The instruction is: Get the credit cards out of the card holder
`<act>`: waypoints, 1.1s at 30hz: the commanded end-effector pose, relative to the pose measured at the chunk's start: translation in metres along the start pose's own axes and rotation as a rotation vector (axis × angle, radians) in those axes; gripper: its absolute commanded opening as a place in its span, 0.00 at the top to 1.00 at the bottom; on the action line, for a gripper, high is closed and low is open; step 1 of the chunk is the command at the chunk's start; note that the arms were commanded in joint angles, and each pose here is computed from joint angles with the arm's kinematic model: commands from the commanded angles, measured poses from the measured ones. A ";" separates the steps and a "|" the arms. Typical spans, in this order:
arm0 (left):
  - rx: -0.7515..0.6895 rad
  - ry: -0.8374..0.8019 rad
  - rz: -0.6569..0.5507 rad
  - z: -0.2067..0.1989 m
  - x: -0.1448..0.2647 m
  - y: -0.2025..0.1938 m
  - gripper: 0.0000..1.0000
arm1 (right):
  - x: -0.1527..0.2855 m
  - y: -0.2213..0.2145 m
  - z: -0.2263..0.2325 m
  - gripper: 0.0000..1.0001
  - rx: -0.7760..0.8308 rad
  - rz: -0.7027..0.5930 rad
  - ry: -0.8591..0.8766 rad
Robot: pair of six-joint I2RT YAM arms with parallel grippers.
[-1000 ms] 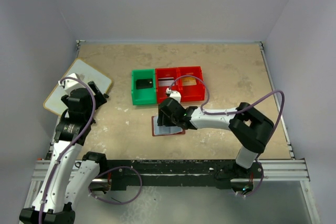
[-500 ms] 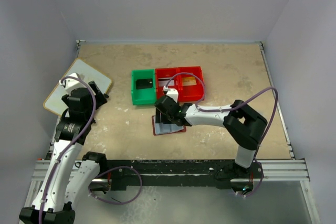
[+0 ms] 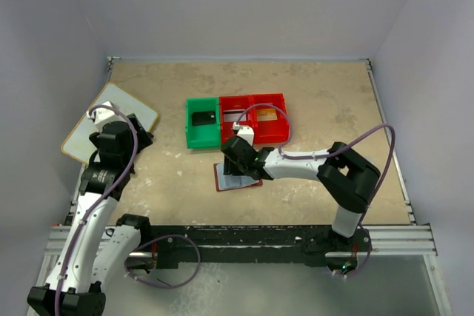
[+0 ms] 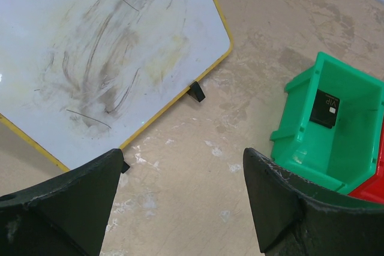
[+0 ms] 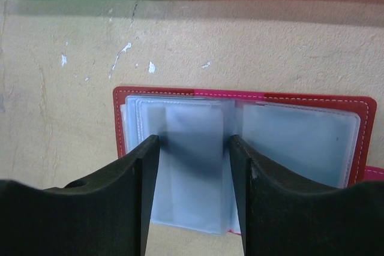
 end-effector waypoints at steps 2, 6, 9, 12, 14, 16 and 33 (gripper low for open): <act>-0.001 -0.019 -0.017 -0.006 -0.004 0.006 0.22 | 0.015 0.006 0.006 0.47 -0.036 -0.041 0.083; -0.010 -0.044 -0.001 -0.012 -0.010 0.002 0.22 | 0.023 -0.002 0.003 0.48 -0.065 -0.044 0.141; -0.023 -0.049 0.021 -0.015 -0.014 -0.002 0.22 | 0.028 -0.003 0.000 0.48 -0.079 -0.055 0.167; -0.011 -0.047 0.034 -0.015 -0.016 -0.005 0.22 | 0.033 -0.005 0.002 0.48 -0.065 -0.061 0.211; 0.030 -0.071 0.053 -0.020 -0.015 -0.010 0.22 | 0.036 -0.007 0.000 0.48 -0.053 -0.062 0.227; 0.095 -0.112 0.077 -0.027 -0.014 -0.019 0.24 | 0.042 -0.007 -0.002 0.48 -0.050 -0.076 0.246; 0.381 -0.246 0.078 -0.045 0.002 -0.027 0.25 | 0.050 0.014 0.006 0.40 0.005 -0.122 0.242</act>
Point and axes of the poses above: each gripper's point midway between its finger pads, its own x axis back along the fingers, its own z axis along the line the jaws close on, y = z × x, the point moved 2 cm from there along x, back along the fingers
